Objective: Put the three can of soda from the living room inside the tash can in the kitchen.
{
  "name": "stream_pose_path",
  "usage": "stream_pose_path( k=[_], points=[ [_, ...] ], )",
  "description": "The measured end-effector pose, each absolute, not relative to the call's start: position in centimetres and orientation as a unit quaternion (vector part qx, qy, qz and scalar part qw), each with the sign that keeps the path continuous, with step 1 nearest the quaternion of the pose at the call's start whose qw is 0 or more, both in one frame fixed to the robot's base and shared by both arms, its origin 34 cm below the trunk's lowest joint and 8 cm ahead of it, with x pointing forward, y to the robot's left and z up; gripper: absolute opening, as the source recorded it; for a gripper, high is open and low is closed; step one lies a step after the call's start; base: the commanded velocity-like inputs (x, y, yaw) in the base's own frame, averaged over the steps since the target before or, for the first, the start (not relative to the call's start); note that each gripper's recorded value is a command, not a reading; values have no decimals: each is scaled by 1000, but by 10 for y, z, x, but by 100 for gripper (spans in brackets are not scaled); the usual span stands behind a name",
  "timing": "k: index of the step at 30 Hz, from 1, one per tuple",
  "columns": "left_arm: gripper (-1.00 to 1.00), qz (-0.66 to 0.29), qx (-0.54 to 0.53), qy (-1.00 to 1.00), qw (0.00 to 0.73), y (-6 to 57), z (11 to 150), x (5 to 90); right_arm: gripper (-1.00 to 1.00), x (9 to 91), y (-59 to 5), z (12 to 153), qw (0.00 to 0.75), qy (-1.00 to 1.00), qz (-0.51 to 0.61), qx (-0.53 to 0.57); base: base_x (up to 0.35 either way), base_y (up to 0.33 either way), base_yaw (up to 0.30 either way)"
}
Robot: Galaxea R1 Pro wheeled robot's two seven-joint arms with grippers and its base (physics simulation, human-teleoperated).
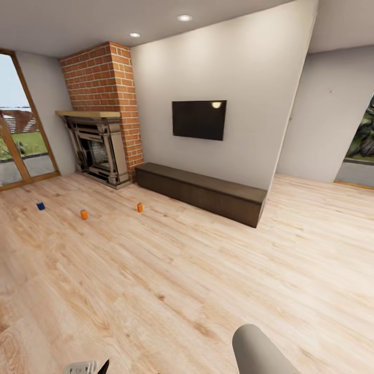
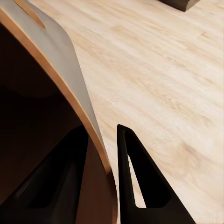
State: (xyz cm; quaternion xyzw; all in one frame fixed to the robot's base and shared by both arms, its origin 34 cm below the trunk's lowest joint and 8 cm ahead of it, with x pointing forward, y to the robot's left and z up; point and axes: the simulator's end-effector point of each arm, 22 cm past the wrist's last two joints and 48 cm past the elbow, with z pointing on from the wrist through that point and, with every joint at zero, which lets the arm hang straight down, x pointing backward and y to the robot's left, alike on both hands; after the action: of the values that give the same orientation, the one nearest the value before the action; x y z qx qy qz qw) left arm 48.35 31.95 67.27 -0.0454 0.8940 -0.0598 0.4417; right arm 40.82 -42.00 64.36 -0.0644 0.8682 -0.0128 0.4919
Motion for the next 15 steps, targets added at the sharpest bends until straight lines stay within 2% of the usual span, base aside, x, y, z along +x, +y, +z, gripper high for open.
stream_pose_path(
  k=[15],
  points=[
    [100, -60, -45, 894, 442, 320, 673, 483, -100, 408, -420, 643, 492, 868, -13, -64, 10, 0, 218]
  ],
)
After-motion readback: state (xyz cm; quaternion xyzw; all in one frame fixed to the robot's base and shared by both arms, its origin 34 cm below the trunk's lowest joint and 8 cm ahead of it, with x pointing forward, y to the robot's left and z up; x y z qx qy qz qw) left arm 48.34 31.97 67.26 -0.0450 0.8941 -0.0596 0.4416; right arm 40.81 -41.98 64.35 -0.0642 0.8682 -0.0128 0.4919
